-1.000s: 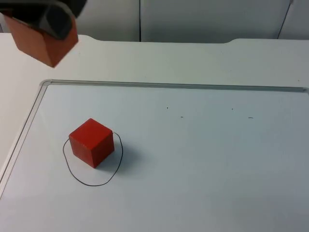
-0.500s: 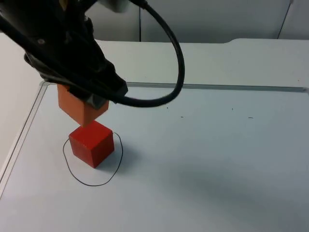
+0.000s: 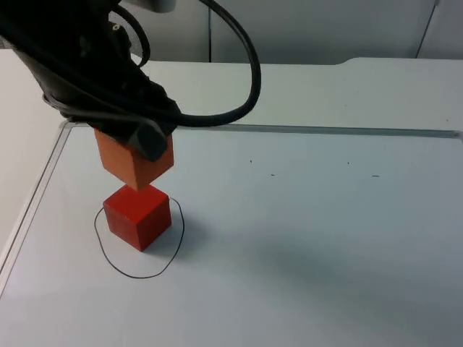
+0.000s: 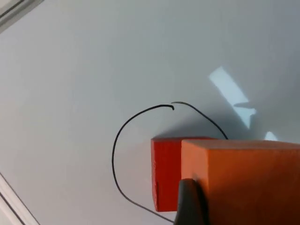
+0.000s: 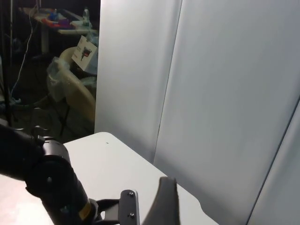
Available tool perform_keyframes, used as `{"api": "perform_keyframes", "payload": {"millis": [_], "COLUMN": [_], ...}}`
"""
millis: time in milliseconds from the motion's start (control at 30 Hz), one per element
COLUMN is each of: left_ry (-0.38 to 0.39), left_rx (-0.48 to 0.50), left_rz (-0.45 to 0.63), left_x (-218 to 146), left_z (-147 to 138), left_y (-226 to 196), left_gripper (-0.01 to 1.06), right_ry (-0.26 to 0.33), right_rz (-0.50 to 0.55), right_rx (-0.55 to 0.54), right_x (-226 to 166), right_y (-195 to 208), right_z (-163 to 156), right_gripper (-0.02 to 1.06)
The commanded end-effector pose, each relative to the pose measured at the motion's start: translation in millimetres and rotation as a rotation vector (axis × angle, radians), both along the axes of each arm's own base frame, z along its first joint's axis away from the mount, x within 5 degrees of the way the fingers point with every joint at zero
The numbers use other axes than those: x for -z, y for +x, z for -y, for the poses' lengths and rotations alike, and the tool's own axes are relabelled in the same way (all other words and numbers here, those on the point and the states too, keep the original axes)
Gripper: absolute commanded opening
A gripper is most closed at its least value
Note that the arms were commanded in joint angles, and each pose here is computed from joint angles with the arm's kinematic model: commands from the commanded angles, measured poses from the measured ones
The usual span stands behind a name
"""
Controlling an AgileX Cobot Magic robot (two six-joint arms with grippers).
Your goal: Pick up one cube with the left hand and another cube with the right hand. First place the cube in the right hand at the target position, then stack the cube in the left hand on top.
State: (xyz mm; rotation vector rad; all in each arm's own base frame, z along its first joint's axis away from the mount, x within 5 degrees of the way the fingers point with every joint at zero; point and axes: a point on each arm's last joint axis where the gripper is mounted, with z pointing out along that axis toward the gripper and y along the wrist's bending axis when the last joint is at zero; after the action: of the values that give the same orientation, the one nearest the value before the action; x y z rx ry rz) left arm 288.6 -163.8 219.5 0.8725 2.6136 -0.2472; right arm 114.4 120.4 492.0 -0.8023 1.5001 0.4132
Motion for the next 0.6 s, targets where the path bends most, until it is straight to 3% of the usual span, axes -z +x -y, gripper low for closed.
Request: {"api": "perform_keyframes", "payload": {"millis": [0, 233, 567], "left_ry": [-0.024, -0.005, 0.013], "left_rx": [-0.024, -0.052, -0.061], "left_rz": [-0.010, -0.059, -0.049], "left_x": [2, 22, 23], "left_z": [1, 4, 2], "left_y": [2, 8, 9], "left_gripper": [0.00, 0.00, 0.00], "right_ry": [0.005, 0.005, 0.005], "right_rz": [0.007, 0.006, 0.006], "right_rx": [0.003, 0.003, 0.003], "right_x": [1, 1, 1], "right_y": [0, 0, 0], "right_z": [0, 0, 0], "right_gripper": [0.71, 0.71, 0.70]}}
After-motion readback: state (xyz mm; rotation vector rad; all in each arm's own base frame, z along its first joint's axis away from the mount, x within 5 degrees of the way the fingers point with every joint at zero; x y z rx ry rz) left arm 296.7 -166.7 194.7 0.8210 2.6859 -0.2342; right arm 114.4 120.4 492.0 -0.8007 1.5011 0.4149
